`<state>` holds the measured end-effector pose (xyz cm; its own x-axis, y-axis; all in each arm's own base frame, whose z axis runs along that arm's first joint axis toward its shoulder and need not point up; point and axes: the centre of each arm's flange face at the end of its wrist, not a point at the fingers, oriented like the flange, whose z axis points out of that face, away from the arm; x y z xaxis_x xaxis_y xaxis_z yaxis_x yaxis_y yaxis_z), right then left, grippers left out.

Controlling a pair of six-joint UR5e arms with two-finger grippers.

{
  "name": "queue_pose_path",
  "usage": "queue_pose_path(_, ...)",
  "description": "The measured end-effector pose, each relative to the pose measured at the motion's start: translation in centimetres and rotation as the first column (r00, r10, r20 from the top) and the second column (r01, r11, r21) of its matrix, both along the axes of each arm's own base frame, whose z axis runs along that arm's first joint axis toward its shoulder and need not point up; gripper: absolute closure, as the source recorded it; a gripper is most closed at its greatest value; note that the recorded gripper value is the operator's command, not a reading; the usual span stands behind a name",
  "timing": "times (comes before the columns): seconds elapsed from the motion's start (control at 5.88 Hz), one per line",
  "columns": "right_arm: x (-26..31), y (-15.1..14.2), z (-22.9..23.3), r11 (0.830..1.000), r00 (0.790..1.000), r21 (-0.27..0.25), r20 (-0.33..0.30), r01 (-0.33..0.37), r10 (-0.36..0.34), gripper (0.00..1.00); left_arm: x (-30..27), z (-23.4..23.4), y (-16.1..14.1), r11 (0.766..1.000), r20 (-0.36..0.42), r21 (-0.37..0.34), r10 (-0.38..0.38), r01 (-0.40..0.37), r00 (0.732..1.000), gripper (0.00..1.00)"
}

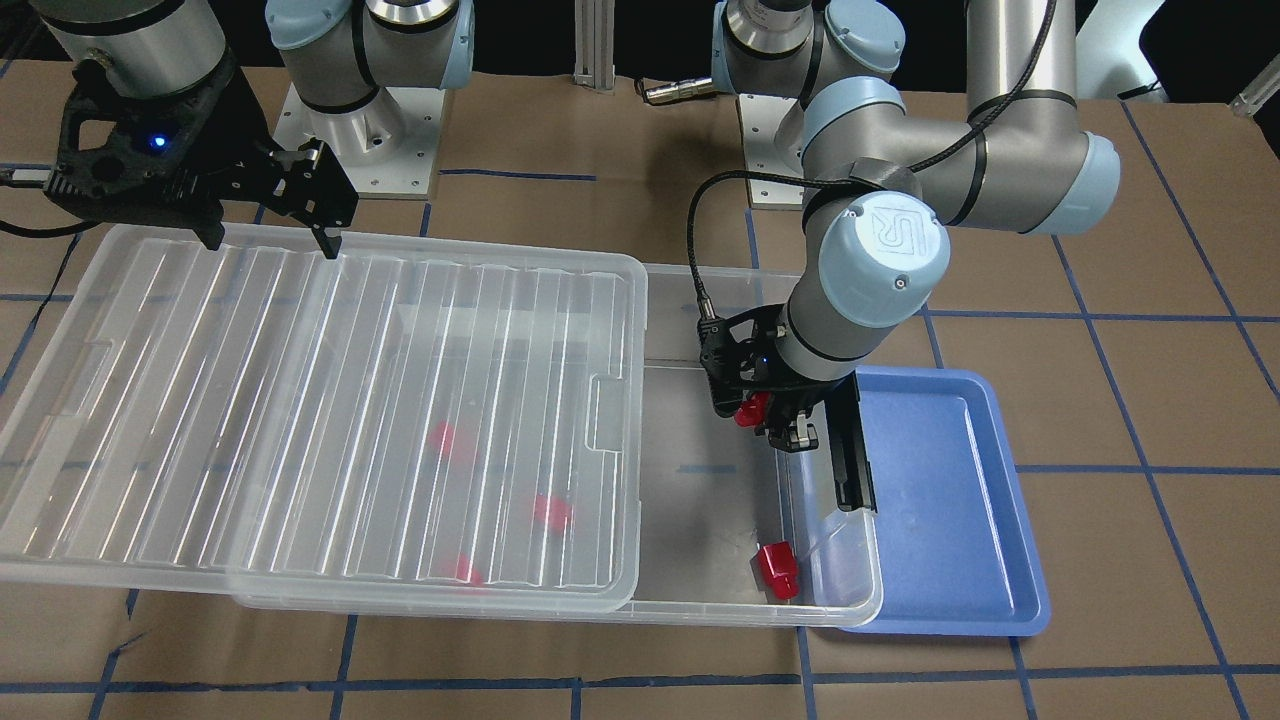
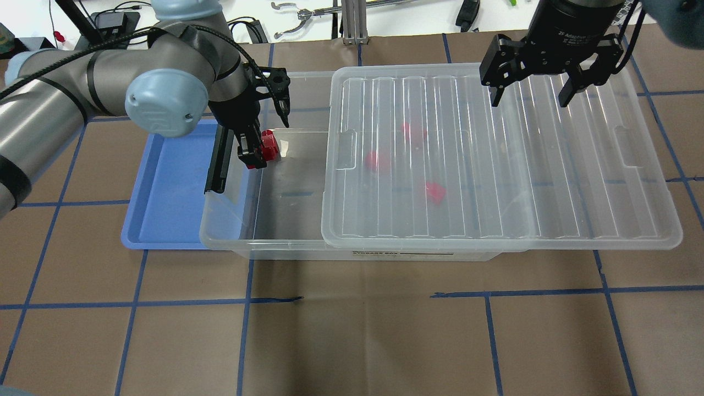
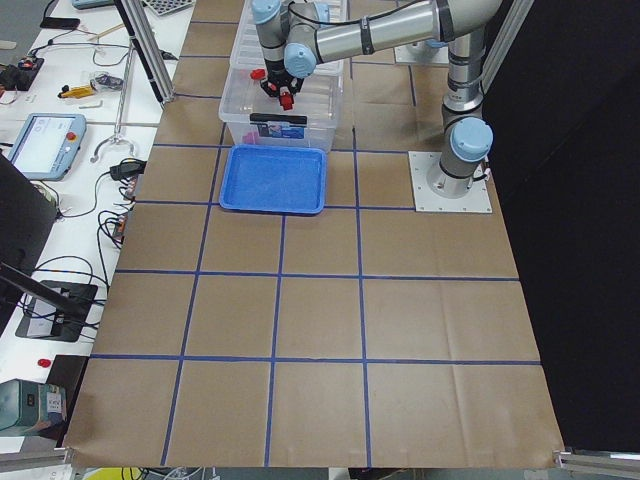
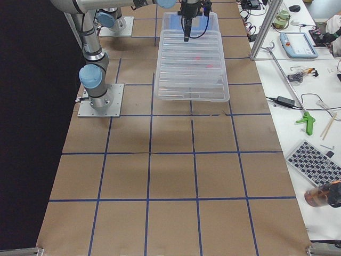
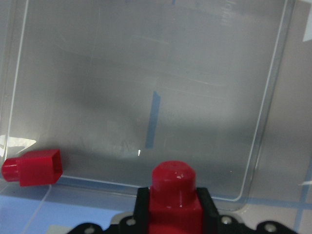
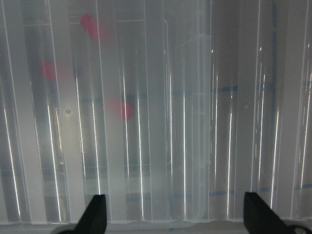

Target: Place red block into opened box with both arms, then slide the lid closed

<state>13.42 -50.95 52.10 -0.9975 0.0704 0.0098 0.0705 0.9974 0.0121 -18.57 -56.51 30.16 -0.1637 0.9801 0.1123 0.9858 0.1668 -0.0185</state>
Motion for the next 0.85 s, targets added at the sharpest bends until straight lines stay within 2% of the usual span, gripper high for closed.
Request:
queue_pose_path(0.51,0.0,0.0,0.0,1.000,1.000,0.000,-0.001,0.000,0.000,0.00,-1.0,-7.4,0.5,1.000,-0.005,-0.022,-0.015,0.015,1.000,0.99)
queue_pose_path(0.68,0.0,0.0,0.0,1.000,1.000,0.000,-0.001,0.000,0.000,0.00,-1.3,-8.7,0.3,1.000,-0.006,-0.023,-0.021,0.021,1.000,0.88)
queue_pose_path(0.85,0.0,0.0,0.0,1.000,1.000,0.000,-0.002,0.000,0.000,0.00,-1.5,-9.6,0.1,0.999,-0.006,-0.022,-0.024,0.024,1.000,0.37)
